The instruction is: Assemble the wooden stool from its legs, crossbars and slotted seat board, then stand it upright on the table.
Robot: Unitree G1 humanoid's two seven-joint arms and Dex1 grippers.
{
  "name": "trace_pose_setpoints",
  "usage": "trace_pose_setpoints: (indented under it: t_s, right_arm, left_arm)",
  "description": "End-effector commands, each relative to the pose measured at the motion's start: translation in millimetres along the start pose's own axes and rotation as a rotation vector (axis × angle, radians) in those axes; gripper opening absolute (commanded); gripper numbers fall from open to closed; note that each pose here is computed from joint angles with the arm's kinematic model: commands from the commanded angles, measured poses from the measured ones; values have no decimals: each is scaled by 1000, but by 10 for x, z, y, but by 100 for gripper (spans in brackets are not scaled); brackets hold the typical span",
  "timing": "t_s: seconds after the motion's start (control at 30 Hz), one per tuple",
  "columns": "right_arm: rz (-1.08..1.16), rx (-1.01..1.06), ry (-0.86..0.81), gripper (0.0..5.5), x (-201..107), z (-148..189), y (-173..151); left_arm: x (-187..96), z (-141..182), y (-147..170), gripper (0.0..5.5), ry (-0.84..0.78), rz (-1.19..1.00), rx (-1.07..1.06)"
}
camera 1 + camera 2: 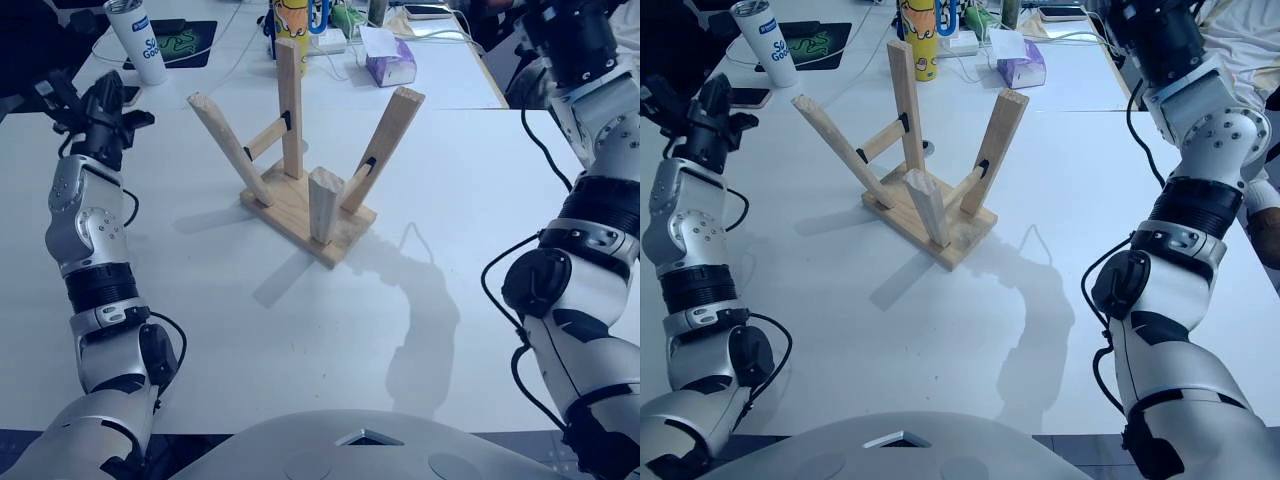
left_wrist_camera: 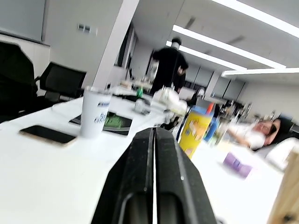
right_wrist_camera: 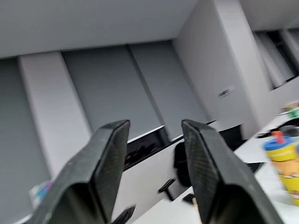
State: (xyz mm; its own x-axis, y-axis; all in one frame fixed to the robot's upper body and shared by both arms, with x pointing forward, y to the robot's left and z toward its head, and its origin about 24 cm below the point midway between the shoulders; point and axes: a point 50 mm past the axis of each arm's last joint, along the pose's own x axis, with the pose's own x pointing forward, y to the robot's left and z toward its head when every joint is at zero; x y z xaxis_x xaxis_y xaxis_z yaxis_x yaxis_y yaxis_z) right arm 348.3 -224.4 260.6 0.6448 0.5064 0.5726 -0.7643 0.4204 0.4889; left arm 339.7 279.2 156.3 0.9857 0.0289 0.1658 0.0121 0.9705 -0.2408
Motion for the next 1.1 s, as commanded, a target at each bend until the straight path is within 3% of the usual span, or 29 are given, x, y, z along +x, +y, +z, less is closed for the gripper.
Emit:
trace_pose_setpoints:
  t_s: [0.03, 0.17, 0.23, 0.3, 0.37, 0.5, 0.57, 0.7, 0.93, 1.1]
  right_arm:
    - [-595, -114, -4, 206, -584, -328, -485]
    - [-916, -216, 134, 206, -1201, -696, -627]
    - [-1030, -273, 288, 206, -1477, -936, -624]
    - [-977, -344, 554, 206, -1628, -1282, -506]
    - [-829, -361, 691, 206, -1586, -1528, -300]
    - [-697, -411, 753, 206, -1508, -1651, -71]
    - [-656, -464, 818, 178, -1522, -1698, 11]
    - [-696, -486, 963, 116, -1595, -1883, 113]
    - [-711, -492, 1042, 2, -1644, -1939, 171]
    - [-754, -537, 1103, 2, -1730, -1945, 158]
  left_arm:
    - [202, -197, -123, 0, 105, -112, 170]
    - [334, -448, -375, 0, 219, -288, 321]
    - [330, -600, -411, 0, 308, -361, 414]
    - [267, -790, -331, 0, 433, -366, 519]
    - [189, -919, -227, 0, 510, -340, 609]
    - [18, -1184, -123, 0, 609, -295, 731]
    - [-74, -1308, -92, 0, 647, -286, 759]
    - [-171, -1451, -113, 0, 674, -320, 882]
    - [-235, -1579, -211, 0, 671, -375, 928]
    - [-280, -1667, -381, 0, 658, -513, 935]
